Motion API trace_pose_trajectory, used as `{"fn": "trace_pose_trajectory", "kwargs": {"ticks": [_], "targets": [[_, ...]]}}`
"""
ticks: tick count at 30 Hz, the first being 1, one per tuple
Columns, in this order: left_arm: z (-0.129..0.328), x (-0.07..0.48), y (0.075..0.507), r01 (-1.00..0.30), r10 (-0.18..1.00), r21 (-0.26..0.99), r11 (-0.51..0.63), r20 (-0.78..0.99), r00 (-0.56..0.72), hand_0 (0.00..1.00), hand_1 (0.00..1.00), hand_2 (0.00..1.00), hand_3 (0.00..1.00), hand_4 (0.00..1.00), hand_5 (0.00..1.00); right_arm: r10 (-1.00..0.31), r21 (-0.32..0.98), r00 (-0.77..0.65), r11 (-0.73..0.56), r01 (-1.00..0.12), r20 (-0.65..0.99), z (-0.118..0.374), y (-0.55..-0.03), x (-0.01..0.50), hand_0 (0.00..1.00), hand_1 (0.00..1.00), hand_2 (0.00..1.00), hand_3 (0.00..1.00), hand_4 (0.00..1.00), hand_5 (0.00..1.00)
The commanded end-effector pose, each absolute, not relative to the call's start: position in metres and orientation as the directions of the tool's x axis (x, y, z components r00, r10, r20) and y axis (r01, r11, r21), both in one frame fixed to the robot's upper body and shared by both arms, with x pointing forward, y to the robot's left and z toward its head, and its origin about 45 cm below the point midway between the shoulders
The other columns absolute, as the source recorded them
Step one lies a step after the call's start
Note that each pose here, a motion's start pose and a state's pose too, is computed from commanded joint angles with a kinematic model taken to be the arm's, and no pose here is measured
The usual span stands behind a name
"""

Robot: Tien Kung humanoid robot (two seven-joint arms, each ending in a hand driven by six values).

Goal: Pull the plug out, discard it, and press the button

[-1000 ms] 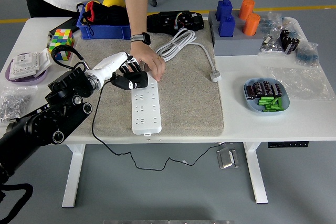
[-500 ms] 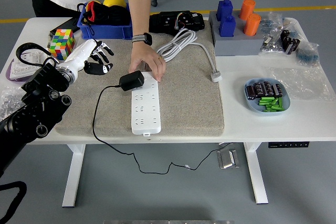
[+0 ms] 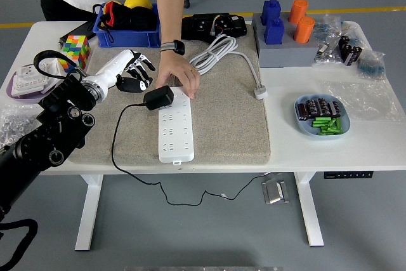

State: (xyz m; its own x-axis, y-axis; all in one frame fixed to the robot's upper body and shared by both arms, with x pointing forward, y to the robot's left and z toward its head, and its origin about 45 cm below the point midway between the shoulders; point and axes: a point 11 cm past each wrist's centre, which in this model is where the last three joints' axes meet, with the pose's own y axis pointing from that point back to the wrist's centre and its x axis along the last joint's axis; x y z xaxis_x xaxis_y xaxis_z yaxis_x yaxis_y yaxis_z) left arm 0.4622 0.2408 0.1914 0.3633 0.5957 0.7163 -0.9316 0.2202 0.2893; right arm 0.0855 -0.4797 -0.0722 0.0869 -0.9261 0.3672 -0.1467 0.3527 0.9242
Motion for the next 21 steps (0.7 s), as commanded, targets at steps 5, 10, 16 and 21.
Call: {"fn": "trace_pose_trajectory", "kwargs": {"ticks": [5,10,16,21], "targets": [[0.189,0.461,0.231,-0.914,0.578,0.320,0.248,0.709,0.405,0.779,0.793,0.766,0.858,0.998,0.102,-0.926,0.924,0.088,0.352,-0.150,0.367,-0.072,-0.479,0.087,0.767,0.729,0.724,0.713,0.883,0.658],[0.188,0.461,0.229,-0.909,0.576,0.329,0.255,0.703,0.416,0.817,0.871,0.853,0.907,0.998,0.258,-0.926,0.924,0.091,0.352,-0.147,0.367,-0.072,-0.479,0.086,0.767,0.729,0.724,0.713,0.883,0.658],[0.180,0.461,0.231,-0.894,0.548,0.373,0.250,0.706,0.448,0.829,0.893,0.881,0.909,0.998,0.284,-0.926,0.924,0.091,0.352,-0.147,0.367,-0.072,-0.479,0.086,0.767,0.729,0.724,0.713,0.883,0.658],[0.173,0.461,0.231,-0.887,0.522,0.391,0.246,0.718,0.461,0.796,0.814,0.777,0.794,0.998,0.107,-0.925,0.923,0.090,0.353,-0.151,0.369,-0.071,-0.480,0.088,0.767,0.729,0.724,0.713,0.883,0.658]]}}
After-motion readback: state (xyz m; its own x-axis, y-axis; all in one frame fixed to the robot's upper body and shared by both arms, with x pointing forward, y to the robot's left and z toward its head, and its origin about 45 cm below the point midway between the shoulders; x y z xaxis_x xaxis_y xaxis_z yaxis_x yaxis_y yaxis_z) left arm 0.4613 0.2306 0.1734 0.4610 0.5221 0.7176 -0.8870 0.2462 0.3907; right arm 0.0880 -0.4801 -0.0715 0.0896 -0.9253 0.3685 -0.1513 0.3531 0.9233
